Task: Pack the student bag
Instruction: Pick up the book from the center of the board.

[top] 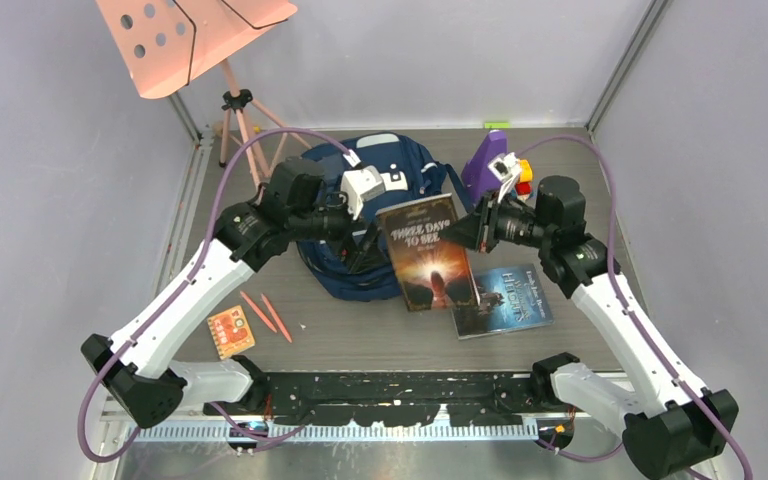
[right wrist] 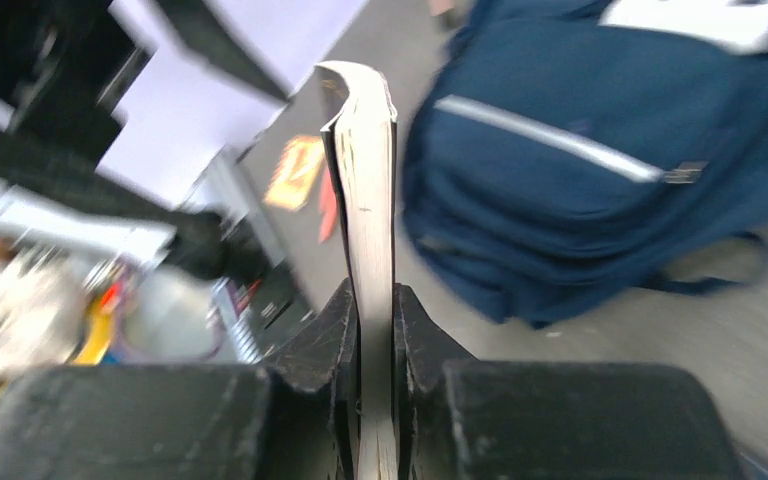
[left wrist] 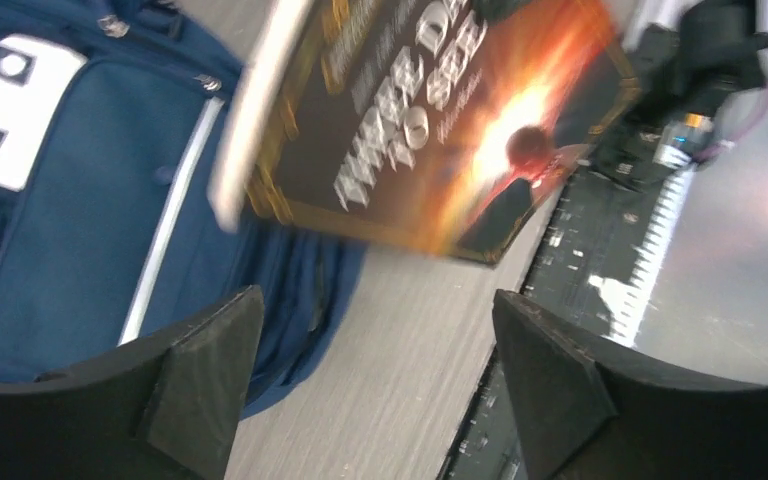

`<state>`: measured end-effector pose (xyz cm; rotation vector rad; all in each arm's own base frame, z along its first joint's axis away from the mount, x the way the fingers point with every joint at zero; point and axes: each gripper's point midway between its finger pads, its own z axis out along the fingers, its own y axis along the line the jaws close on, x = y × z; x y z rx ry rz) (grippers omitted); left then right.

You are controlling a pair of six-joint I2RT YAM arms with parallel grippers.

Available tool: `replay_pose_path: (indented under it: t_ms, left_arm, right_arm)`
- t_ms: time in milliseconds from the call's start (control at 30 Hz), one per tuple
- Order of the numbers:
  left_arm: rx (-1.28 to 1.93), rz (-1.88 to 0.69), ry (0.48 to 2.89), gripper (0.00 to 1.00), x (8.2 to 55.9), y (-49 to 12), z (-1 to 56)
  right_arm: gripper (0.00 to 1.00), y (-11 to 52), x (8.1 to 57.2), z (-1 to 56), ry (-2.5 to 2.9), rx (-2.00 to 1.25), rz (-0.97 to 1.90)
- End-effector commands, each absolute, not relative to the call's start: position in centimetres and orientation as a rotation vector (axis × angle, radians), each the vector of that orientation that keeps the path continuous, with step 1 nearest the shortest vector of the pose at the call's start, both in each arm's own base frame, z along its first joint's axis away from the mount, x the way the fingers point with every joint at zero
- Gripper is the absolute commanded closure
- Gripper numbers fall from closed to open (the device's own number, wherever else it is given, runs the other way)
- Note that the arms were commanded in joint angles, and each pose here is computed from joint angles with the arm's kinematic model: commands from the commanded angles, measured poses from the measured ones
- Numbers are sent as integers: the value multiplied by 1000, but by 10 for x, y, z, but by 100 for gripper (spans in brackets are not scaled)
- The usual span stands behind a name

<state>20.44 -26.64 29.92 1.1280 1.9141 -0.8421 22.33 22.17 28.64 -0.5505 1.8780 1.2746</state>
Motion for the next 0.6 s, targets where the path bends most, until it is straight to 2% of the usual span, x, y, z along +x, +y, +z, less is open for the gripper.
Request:
replay_pose_path:
  t_ms: [0,133,267,400,467,567]
  left_arm:
    - [997,-563,1959,11,256,-253,272]
    - [1030,-546,2082,16,268,-266,228]
    - [1072,-507,2182,24,276,-279,188]
    - [1065,-478,2251,32,284,-292,165]
    - [1070,-496,2228,31,286,-310,163]
    - [1089,-369,2192,30,296,-328,155]
  right_arm:
    - [99,163,284,306,1883,-174,776]
    - [99,110,304,296,1890,71,465]
    - [99,78,303,285,1910,171,283]
    - [99,66,296,276,1921,190,222]
    - [99,65,294,273,1909,205,227]
    - [99,67,294,271,1892,219,254]
